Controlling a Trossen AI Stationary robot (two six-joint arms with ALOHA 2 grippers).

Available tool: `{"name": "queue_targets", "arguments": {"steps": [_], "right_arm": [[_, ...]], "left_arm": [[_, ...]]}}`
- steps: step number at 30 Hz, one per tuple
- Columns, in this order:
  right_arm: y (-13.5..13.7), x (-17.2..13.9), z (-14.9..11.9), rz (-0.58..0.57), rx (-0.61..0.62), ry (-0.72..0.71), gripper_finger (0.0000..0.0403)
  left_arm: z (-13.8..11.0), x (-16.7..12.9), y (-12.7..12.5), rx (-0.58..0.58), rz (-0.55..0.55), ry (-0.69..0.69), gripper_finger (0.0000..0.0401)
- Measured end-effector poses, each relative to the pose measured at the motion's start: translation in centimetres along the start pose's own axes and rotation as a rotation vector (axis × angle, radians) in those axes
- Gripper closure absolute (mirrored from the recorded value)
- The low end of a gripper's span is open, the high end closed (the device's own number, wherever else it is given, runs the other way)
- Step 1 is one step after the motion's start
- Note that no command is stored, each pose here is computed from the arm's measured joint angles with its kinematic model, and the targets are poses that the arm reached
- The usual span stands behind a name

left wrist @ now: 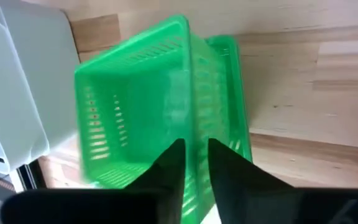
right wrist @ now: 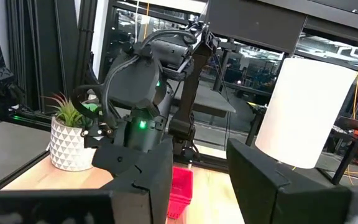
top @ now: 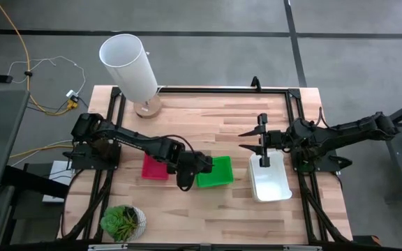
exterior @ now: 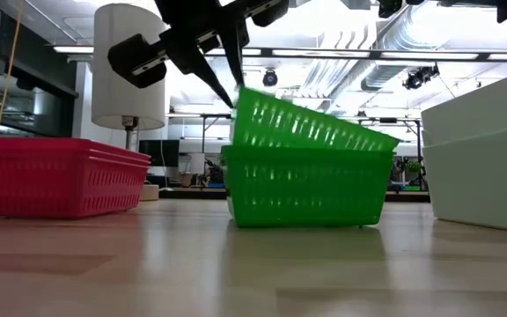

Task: Stack baskets by color
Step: Stack the top green bin on top of the bottom green bin

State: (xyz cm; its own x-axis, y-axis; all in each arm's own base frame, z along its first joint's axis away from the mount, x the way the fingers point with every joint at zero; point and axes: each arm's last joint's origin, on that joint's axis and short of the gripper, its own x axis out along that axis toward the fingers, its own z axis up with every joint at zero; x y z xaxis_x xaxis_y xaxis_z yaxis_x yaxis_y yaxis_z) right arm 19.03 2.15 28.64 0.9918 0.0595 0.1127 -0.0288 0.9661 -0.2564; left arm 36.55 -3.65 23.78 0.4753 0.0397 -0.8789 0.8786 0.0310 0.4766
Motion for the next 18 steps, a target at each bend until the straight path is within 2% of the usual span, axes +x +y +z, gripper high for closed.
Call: {"name": "queue_targets", "arguments": {"steps": [11, 15, 18], "right_arm": [[0.0, 0.0, 0.0, 0.000, -0.001, 0.002, 0.0265], [0.0, 0.0, 0.0, 0.000, -0.002, 0.002, 0.0265], [0.0, 0.0, 0.0, 0.000, -0.002, 0.002, 0.0265]], "left_arm": [[1.0, -0.3, 0.0, -0.100, 0.019, 0.020, 0.0241], [1.3, -1.4, 0.1, -0.144, 0.068, 0.081, 0.0219], [1.5, -1.9, -0.1, -0.264, 0.070, 0.072, 0.0220]]}}
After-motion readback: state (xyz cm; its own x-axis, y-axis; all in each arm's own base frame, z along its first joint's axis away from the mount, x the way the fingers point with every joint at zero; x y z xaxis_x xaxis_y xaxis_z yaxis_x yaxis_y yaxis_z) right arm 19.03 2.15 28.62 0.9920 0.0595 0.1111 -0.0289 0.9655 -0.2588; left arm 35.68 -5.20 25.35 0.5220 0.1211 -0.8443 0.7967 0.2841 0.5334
